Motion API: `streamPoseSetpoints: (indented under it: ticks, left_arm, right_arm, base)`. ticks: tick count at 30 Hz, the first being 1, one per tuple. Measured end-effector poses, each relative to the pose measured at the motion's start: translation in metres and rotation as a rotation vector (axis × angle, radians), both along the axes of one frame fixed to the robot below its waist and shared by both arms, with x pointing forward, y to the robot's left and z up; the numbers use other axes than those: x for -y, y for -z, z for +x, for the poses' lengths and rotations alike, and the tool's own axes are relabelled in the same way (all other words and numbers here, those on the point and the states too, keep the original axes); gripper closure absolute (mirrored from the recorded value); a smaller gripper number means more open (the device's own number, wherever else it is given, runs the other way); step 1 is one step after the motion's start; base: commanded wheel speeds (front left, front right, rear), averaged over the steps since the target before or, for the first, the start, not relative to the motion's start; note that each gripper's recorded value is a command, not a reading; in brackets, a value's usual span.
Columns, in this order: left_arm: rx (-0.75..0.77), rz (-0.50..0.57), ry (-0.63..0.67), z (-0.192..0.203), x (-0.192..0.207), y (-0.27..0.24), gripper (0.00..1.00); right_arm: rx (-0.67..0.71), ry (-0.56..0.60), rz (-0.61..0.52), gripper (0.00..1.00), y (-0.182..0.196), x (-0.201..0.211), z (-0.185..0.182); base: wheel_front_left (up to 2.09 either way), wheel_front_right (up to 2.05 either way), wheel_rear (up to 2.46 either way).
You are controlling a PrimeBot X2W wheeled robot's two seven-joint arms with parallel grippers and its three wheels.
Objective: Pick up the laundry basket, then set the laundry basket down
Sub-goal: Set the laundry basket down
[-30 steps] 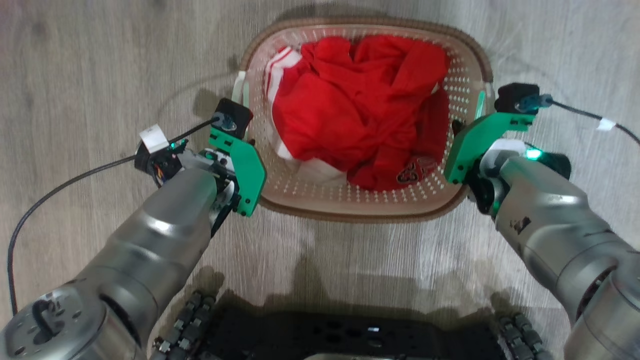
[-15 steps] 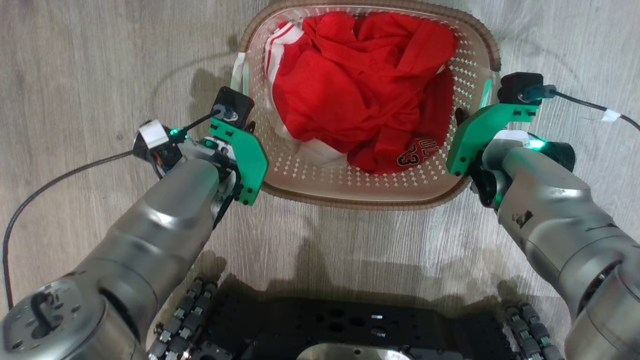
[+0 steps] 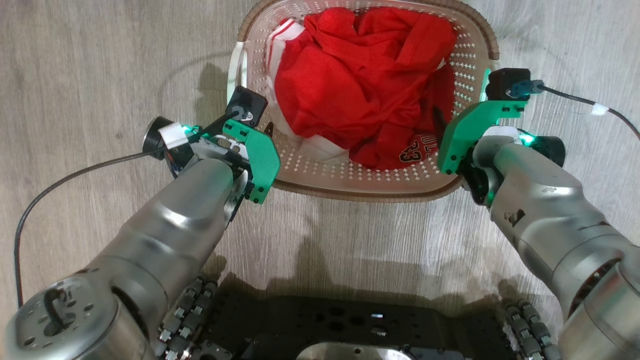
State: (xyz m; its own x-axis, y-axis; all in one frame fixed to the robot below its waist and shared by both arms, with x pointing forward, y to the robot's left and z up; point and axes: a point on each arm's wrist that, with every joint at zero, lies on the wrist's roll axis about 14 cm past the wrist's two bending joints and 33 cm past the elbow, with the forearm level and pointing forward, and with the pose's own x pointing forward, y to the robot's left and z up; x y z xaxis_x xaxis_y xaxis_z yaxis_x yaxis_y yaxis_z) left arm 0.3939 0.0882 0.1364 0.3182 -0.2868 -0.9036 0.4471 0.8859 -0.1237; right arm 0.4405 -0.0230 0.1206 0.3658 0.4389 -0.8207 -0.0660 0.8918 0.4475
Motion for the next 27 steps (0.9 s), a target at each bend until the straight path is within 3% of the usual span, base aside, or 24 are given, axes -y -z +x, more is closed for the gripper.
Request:
streamPoseSetpoints:
  ticks: [18,27]
  left_arm:
    - [0.030,0.022,-0.016,0.006,-0.006,-0.015,0.00]
    - [0.072,0.019,-0.039,0.005,-0.007,-0.037,0.00]
  right_arm:
    - [0.007,0.010,-0.022,0.00,-0.013,0.009,0.003]
    - [0.060,0.013,-0.050,0.00,-0.039,0.020,0.011]
  base:
    - [0.00,0.00,0.00]
    - [0.00,0.00,0.00]
